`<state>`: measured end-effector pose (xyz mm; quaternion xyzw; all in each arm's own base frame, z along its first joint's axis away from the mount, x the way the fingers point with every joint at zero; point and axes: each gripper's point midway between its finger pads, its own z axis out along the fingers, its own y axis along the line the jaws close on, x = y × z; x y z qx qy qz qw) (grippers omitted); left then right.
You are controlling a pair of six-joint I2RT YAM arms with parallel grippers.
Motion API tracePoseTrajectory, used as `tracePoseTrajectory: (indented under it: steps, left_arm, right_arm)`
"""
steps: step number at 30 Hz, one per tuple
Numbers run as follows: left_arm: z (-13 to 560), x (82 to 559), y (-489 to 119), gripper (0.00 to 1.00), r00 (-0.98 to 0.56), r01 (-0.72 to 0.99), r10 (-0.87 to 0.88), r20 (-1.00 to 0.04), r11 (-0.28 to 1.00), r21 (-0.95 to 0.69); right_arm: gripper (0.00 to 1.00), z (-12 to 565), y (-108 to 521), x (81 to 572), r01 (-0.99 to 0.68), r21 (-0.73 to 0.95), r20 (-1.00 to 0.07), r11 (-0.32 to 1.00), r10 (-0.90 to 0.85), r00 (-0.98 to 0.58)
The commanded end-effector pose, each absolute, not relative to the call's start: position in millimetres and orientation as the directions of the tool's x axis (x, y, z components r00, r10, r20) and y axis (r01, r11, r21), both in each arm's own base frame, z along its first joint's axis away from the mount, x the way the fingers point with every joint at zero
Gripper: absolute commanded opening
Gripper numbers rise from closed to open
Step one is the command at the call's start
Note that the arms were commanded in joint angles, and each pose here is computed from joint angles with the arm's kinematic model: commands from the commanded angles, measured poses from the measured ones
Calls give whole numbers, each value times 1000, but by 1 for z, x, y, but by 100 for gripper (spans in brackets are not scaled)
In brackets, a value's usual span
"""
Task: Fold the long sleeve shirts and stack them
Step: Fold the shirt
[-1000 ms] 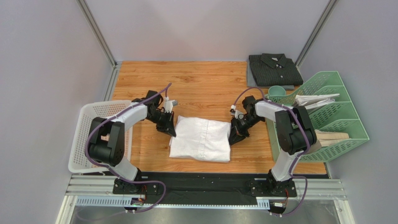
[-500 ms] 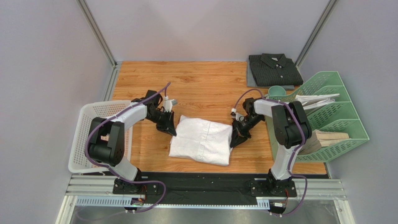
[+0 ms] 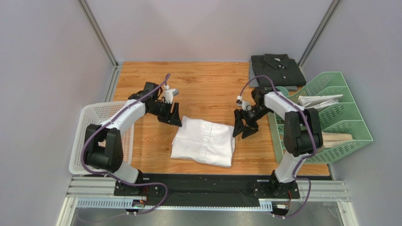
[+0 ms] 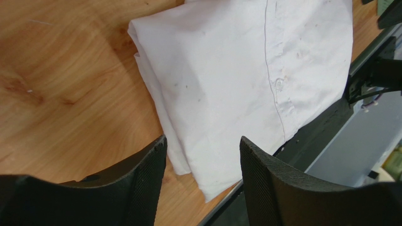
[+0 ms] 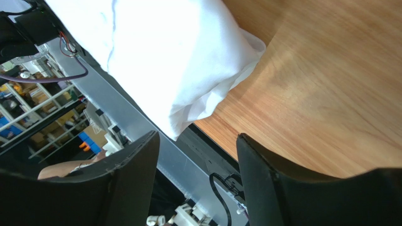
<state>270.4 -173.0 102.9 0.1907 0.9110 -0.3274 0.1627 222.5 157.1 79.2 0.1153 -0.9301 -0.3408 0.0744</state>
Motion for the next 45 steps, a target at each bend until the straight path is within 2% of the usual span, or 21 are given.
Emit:
tracePoseTrajectory:
  steps: [1, 6, 8, 14, 15, 18, 20, 26, 28, 29, 30, 31, 32, 33, 34, 35, 36, 38, 40, 41, 45]
  left_arm:
    - [107, 305, -180, 66, -799, 562, 330, -502, 708, -429]
    - [94, 330, -191, 66, -812, 542, 320, -489, 724, -426]
    - [86, 333, -199, 66, -833, 519, 301, -465, 715, -468]
    - [62, 332, -211, 54, -876, 466, 269, -400, 689, -555]
    - [58, 334, -213, 43, -875, 468, 269, -402, 682, -562]
    - [46, 352, -205, 11, -873, 455, 250, -418, 725, -516]
    - [48, 368, -201, 1, -876, 439, 222, -428, 734, -518]
    - [47, 410, -189, 0, -884, 403, 175, -434, 755, -517]
    - [60, 416, -190, 7, -871, 427, 182, -456, 740, -520]
    - [68, 418, -191, 24, -856, 447, 182, -483, 729, -518]
    - [99, 420, -189, 32, -811, 491, 170, -560, 719, -493]
    - [103, 407, -190, 39, -803, 505, 166, -573, 700, -505]
    - [121, 408, -191, 51, -756, 548, 156, -636, 682, -484]
    - [157, 399, -191, 57, -699, 590, 141, -701, 668, -454]
    - [161, 382, -194, 65, -702, 600, 132, -699, 638, -482]
    - [172, 370, -196, 69, -706, 600, 110, -699, 617, -509]
    - [193, 355, -199, 70, -692, 615, 91, -716, 593, -520]
    - [187, 318, -211, 71, -743, 602, 84, -664, 517, -608]
    - [181, 281, -222, 70, -808, 551, 73, -585, 446, -705]
    - [180, 271, -233, 70, -806, 565, 84, -586, 407, -718]
    - [161, 244, -254, 70, -857, 511, 113, -504, 327, -795]
  right_arm:
    - [76, 111, 158, 245, -286, 634, -110, 719, -282, -953]
    - [75, 88, 166, 266, -244, 616, -68, 749, -258, -964]
    - [70, 79, 167, 273, -226, 611, -51, 759, -248, -967]
    - [32, 42, 163, 293, -222, 566, -26, 794, -252, -967]
    - [21, 36, 165, 300, -225, 564, -27, 795, -255, -967]
    - [0, 34, 167, 328, -265, 538, -91, 800, -257, -962]
    - [0, 26, 167, 342, -280, 520, -110, 807, -262, -959]
    - [0, 36, 170, 399, -332, 474, -226, 815, -252, -941]
    - [16, 54, 169, 408, -353, 472, -259, 808, -256, -931]
    - [26, 70, 167, 411, -358, 494, -285, 792, -241, -928]
    - [48, 83, 166, 410, -361, 509, -297, 781, -235, -926]
    - [55, 100, 165, 413, -380, 512, -333, 770, -230, -914]
    - [61, 130, 164, 411, -412, 519, -393, 749, -218, -893]
    - [72, 147, 165, 407, -431, 522, -425, 736, -215, -880]
    - [79, 161, 167, 402, -450, 529, -452, 719, -210, -867]
    - [84, 170, 175, 386, -453, 582, -446, 675, -200, -872]
    - [91, 199, 181, 375, -494, 593, -509, 636, -181, -842]
    - [92, 201, 201, 335, -429, 723, -426, 541, -140, -894]
    - [93, 213, 221, 312, -432, 774, -429, 462, -119, -895]
    - [92, 216, 241, 290, -403, 827, -380, 391, -140, -914]
    - [92, 180, 278, 237, -375, 873, -305, 312, -250, -919]
